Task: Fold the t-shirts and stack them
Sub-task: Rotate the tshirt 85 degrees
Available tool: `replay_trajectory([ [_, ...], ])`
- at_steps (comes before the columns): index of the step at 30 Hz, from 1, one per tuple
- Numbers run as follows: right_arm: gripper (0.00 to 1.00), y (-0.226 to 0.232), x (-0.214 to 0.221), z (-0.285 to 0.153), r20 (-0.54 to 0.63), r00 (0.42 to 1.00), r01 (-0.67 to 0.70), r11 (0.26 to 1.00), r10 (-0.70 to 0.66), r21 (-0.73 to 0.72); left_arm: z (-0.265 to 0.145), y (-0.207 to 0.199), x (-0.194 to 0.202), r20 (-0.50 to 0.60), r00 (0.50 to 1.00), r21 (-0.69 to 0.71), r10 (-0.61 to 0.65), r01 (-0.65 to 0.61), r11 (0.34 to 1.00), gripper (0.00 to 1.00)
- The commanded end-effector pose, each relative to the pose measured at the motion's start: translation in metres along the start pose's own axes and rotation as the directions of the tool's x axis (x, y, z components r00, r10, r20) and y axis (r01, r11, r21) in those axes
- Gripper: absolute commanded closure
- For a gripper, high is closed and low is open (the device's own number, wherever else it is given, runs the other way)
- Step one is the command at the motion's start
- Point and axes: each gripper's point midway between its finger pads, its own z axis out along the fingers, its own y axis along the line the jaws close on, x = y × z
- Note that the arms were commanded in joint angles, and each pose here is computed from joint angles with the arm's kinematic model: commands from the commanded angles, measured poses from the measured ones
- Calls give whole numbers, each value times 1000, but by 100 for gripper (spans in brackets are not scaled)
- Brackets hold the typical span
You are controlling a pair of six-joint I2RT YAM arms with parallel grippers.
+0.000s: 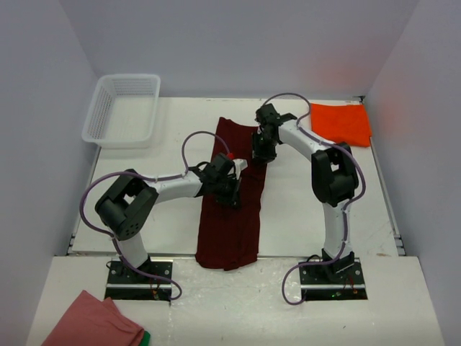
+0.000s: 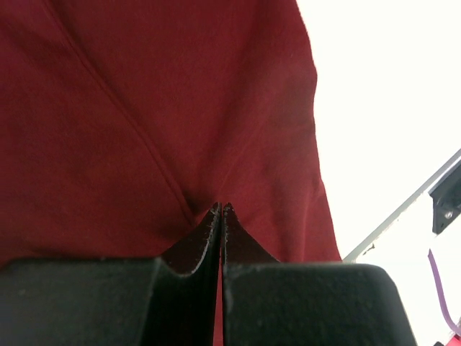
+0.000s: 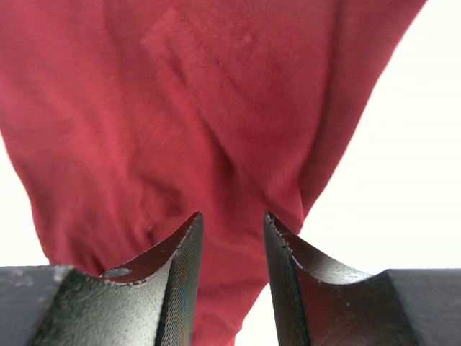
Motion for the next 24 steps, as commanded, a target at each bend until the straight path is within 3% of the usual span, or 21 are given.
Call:
replay_trajectory([
  [1, 59, 12, -35, -68, 220, 975, 18, 1000, -17, -4, -12, -7, -28, 75, 996, -19, 55, -53, 998, 100],
  [5, 58, 15, -32, -116, 306, 952, 18, 1000, -10, -24, -23, -17, -61, 158, 984, -46, 78, -72, 996, 100],
  [11, 58, -13, -7, -150, 351, 936, -50, 996, 23, 70, -18, -36, -124, 218, 969, -64, 113, -101, 993, 100],
  [12, 65, -16, -6, -165, 393, 919, -60, 995, 25, 77, -16, -37, -135, 226, 966, -73, 122, -108, 991, 100],
  [13, 100, -20, -2, -168, 403, 915, -68, 994, 30, 80, -10, -39, -153, 235, 964, -78, 123, -108, 991, 100],
  [19, 100, -40, 35, -176, 411, 910, -88, 992, 44, 89, 19, -29, -206, 233, 969, -54, 87, -77, 996, 100],
  [24, 100, -59, 55, -182, 418, 906, -119, 987, 66, 104, 33, -2, -220, 223, 974, -29, 33, -28, 999, 100],
])
